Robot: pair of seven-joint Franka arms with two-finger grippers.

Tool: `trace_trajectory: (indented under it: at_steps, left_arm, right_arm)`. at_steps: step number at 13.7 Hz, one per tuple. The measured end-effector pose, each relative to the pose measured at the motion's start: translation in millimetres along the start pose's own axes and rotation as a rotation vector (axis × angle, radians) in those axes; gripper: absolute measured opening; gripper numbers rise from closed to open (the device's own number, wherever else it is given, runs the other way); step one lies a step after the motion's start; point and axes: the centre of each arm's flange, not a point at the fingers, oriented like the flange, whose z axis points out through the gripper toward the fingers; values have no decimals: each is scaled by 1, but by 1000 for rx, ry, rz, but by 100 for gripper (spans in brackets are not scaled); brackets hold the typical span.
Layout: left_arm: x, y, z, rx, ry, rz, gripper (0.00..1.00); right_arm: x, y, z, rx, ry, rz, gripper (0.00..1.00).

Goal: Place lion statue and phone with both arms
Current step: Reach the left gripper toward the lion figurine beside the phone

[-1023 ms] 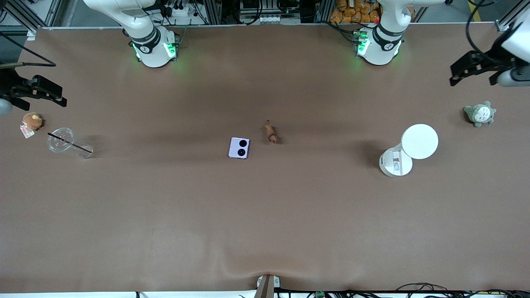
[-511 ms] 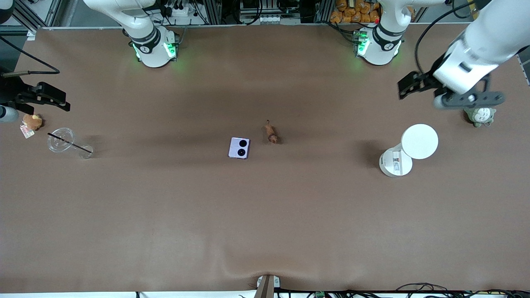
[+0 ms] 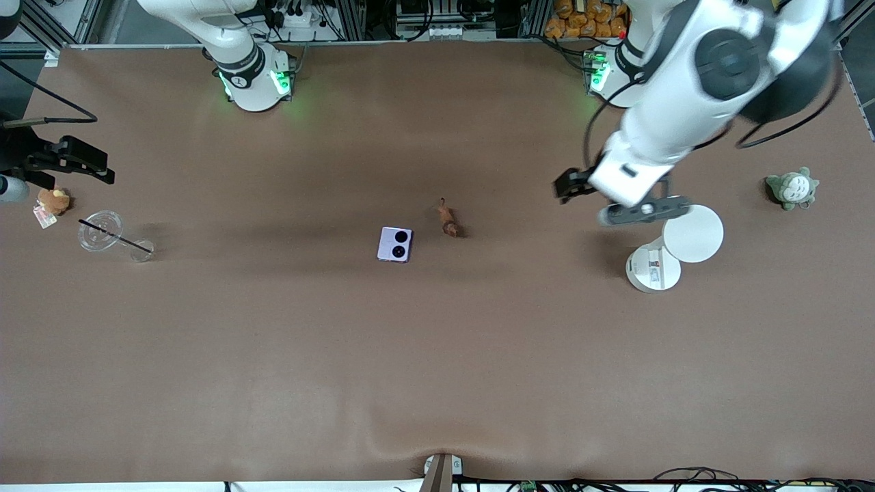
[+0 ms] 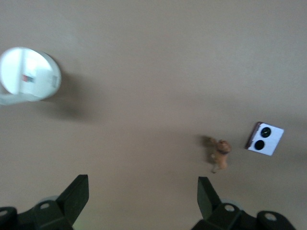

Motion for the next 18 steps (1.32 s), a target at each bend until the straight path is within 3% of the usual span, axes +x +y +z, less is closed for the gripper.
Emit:
trace_trajectory:
  at_steps: [5, 9, 15, 17, 18]
  left_arm:
    - [-30, 83, 84, -31, -15, -144, 100]
    - [-63, 139, 170, -2, 62, -254, 100]
    - [-104, 175, 285, 14, 77, -343, 100]
    - [-109, 176, 312, 31, 107, -336, 96]
    - [-110, 175, 321, 41, 112, -329, 85]
  right_arm:
    - [7, 3, 11, 0, -19, 6, 100]
    - [11, 4, 15, -1, -20, 7, 100]
    - [13, 6, 19, -1, -26, 11, 100]
    - [14, 10, 21, -1, -30, 18, 100]
    - [14, 10, 22, -1, -32, 19, 100]
